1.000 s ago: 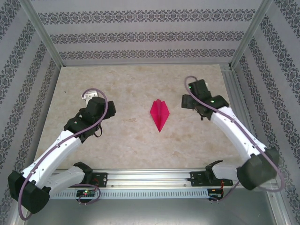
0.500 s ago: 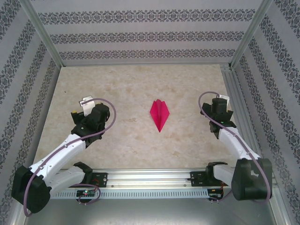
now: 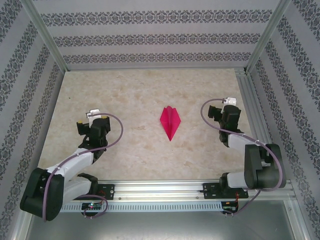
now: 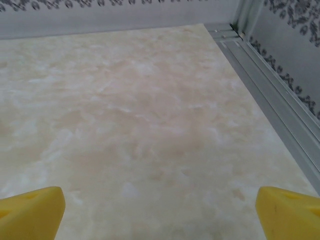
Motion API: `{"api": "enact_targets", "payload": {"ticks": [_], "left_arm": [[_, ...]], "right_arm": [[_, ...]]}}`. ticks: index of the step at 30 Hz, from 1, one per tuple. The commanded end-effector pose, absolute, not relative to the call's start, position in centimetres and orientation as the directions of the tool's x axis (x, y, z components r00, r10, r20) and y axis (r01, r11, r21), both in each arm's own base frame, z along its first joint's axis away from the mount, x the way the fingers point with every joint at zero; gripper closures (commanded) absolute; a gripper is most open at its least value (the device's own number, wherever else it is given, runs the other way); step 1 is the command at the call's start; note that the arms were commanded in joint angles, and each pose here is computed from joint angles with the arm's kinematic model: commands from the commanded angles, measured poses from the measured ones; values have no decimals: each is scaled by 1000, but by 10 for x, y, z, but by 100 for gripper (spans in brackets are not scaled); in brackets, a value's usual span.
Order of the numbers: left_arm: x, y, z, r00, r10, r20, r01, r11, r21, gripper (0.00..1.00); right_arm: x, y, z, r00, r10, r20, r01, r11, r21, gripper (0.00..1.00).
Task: Fold a paper plane with a square sheet of paper (fold left side to right side)
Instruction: Reset both arms
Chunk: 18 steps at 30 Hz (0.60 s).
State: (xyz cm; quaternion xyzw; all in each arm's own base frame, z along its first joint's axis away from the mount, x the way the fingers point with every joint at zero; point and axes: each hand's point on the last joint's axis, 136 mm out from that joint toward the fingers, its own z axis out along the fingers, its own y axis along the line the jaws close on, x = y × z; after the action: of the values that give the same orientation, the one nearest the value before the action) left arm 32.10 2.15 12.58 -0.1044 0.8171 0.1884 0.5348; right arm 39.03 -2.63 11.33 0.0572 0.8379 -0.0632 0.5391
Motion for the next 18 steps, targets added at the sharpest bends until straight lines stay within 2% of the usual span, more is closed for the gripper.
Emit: {"api": "enact_targets", "payload": {"ticks": [1,8,10,12,16,18], "left_arm": [[345,5,149,-267,44,-963,-269,956,118,0],[364,-18,145,-184,85,-979,-121,987,108,0],[369,-23,144,-176,112,-978,-90,988,129,0],[372,-22,138,-169,114,-979,-85,988,130,0],[385,-18,117,-179,103,-979,-91,989,120,0],[390,-20,112,-236,99,-967,-76,990,120,0]], "right_arm": [[409,-16,134,-289,-15,-957,92,995,-44,2],[401,-19,128,-205,3,-979,102,995,-18,2],[402,-19,125,-242,3,-970,98,995,-21,2],[402,-21,126,-220,12,-975,104,995,-11,2],[402,-22,126,-230,13,-973,105,994,-12,2],[402,-22,126,-229,13,-973,106,994,-12,2]]}}
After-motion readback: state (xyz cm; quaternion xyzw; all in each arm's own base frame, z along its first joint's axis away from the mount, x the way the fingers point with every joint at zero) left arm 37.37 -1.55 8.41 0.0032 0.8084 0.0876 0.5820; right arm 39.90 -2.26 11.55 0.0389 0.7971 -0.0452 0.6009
